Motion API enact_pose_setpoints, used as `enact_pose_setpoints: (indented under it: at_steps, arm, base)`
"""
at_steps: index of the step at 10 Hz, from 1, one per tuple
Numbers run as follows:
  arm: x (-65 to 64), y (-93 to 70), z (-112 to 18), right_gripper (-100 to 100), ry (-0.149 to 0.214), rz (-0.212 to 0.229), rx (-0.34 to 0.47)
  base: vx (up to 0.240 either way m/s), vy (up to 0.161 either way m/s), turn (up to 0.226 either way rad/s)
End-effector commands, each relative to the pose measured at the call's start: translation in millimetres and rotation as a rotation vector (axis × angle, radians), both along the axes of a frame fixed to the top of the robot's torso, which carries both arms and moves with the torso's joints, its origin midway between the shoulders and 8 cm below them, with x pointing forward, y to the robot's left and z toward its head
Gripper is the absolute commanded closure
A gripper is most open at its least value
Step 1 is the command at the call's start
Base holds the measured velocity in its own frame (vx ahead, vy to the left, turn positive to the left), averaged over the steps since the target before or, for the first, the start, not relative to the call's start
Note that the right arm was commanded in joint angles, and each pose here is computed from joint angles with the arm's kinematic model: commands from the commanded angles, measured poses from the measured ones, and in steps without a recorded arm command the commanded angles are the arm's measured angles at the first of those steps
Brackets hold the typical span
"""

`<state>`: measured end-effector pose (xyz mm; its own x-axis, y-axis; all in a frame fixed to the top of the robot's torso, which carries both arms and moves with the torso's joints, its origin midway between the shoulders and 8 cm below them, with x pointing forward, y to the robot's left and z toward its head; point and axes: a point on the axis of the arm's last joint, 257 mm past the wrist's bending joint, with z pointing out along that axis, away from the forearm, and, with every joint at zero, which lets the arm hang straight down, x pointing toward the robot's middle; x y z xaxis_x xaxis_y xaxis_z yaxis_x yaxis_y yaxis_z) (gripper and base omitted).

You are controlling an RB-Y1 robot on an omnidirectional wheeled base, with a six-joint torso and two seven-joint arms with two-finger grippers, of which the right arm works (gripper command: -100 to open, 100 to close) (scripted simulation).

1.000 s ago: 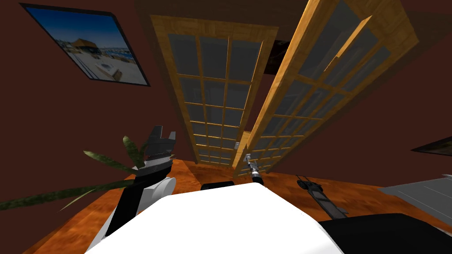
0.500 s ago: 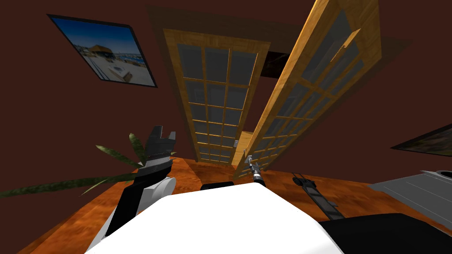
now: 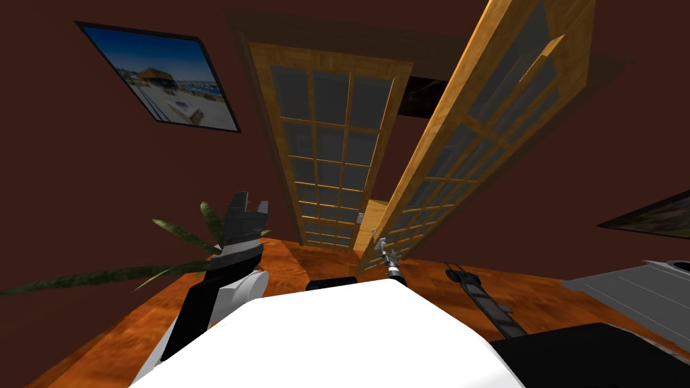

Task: Pull the door open

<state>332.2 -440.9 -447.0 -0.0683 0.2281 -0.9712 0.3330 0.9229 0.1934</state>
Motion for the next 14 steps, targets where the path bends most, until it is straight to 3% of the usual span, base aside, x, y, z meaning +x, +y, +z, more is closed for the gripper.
enact_pose_setpoints:
  at_steps: [1, 3, 7, 10, 12, 13, 14]
  arm:
    - [-11.3, -16.4, -9.1, 100, 0.029, -0.029, 0.003]
    - [-16.5, -16.5, -15.3, 100, 0.046, -0.033, 0.007]
    - [-16.5, -16.5, -15.3, 100, 0.046, -0.033, 0.007]
    - [-29.1, -24.6, -20.5, 100, 0.043, -0.064, 0.065]
    - [-29.1, -24.6, -20.5, 100, 0.043, -0.064, 0.065]
    - [-23.0, -24.5, -13.4, 100, 0.024, -0.058, 0.060]
    - [-29.1, -24.6, -20.5, 100, 0.043, -0.064, 0.065]
  base:
    - [-0.037, 0.012, -0.019]
    - [-0.005, 0.000, -0.002]
    - [0.000, 0.000, -0.006]
    - [-0.059, -0.006, 0.014]
    - [-0.058, -0.003, -0.008]
    - [-0.031, -0.003, -0.024]
    - [-0.015, -0.021, -0.005]
